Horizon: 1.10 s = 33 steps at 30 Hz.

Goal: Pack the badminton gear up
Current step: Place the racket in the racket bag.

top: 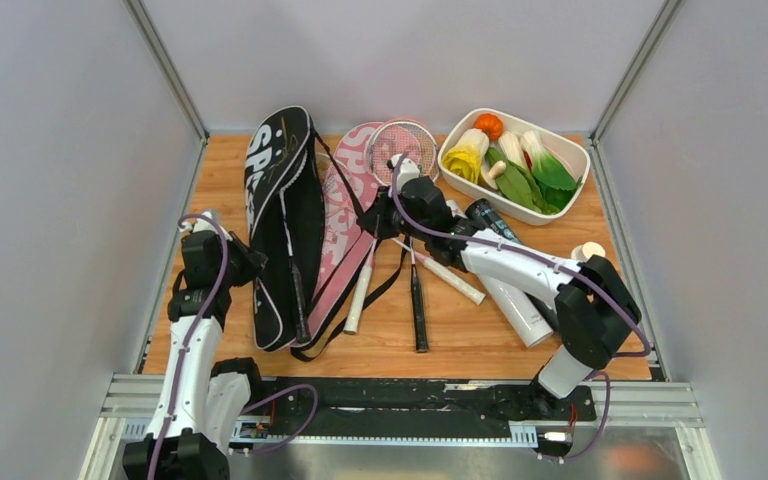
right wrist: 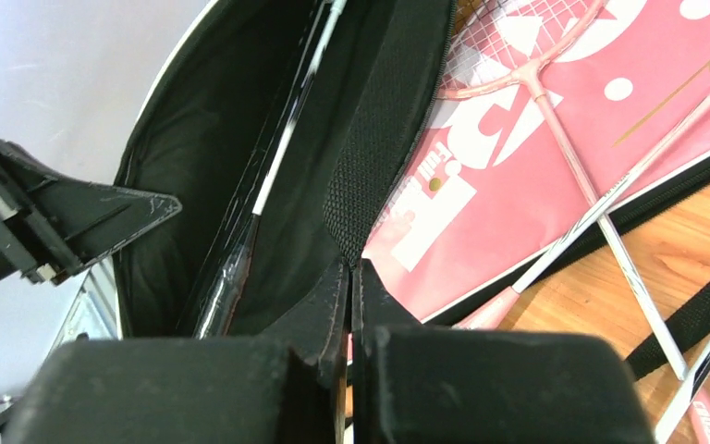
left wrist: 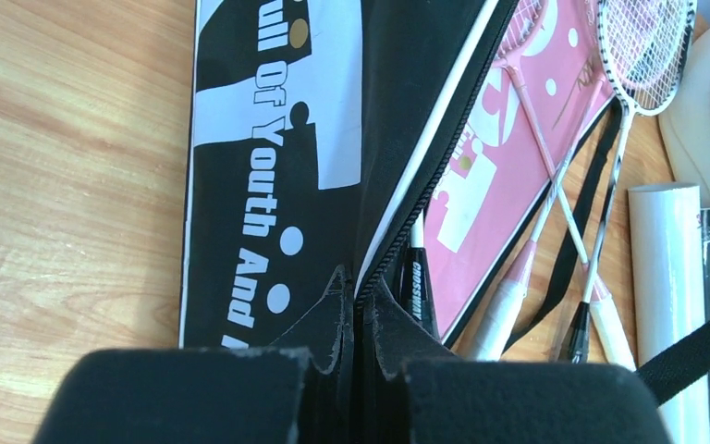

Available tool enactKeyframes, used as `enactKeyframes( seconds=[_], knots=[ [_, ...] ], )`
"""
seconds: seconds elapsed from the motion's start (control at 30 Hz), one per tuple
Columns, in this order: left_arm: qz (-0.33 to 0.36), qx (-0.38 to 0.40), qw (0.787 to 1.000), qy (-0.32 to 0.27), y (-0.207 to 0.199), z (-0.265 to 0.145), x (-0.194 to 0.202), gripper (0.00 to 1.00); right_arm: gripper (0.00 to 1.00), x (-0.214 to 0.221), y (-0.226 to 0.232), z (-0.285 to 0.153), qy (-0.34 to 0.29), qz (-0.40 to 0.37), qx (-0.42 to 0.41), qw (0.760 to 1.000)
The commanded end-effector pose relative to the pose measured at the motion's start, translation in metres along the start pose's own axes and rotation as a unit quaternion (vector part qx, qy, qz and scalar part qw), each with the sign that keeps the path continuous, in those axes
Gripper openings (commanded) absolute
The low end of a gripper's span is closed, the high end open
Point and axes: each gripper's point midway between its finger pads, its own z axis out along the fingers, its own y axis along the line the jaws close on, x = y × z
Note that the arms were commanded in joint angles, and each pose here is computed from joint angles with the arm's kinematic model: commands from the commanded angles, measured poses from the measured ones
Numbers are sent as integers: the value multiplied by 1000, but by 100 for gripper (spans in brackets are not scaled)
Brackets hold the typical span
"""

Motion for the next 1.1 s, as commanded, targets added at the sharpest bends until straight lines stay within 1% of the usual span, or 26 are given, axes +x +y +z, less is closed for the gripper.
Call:
enactKeyframes(
  seconds=[0.0,0.07,0.13,0.27,0.4,0.47,0.53,0.63,0.73,0.77,0.83,0.87,0.93,0.97,1.07],
  knots=[
    [-13,30,999,-19,-9,3,-8,0,6,15,17,-4,11,25,-79,996],
    [-23,46,999,-15,-12,5,-2,0,22,33,20,0,44,36,-98,994],
    [-35,57,998,-8,-13,9,5,0,32,44,22,1,63,40,-101,992],
    [-59,75,995,14,-16,14,18,0,43,60,35,3,72,38,-99,992],
    [-68,78,994,20,-15,17,24,0,44,79,61,25,85,31,-134,987],
    [-67,78,994,22,-13,18,26,0,47,87,60,44,84,10,-124,989],
    [-68,76,995,24,-11,19,29,0,53,101,49,65,100,-8,-107,989],
    [-73,78,994,28,-11,20,33,0,54,120,45,84,133,-20,-110,985],
    [-76,82,993,30,-12,20,34,0,56,140,36,90,168,-17,-103,980],
    [-76,82,993,32,-11,20,35,0,58,146,33,90,176,-17,-101,979],
    [-75,82,993,32,-11,20,35,0,67,155,26,87,191,-25,-91,977],
    [-75,82,993,32,-11,20,35,0,68,159,23,84,197,-30,-83,976],
    [-75,83,993,32,-11,21,36,0,68,167,17,80,204,-37,-71,976],
    [-75,83,993,32,-11,21,36,0,66,172,17,78,212,-37,-73,974],
    [-77,82,993,30,-10,22,36,0,56,186,21,75,236,-25,-88,968]
  ],
)
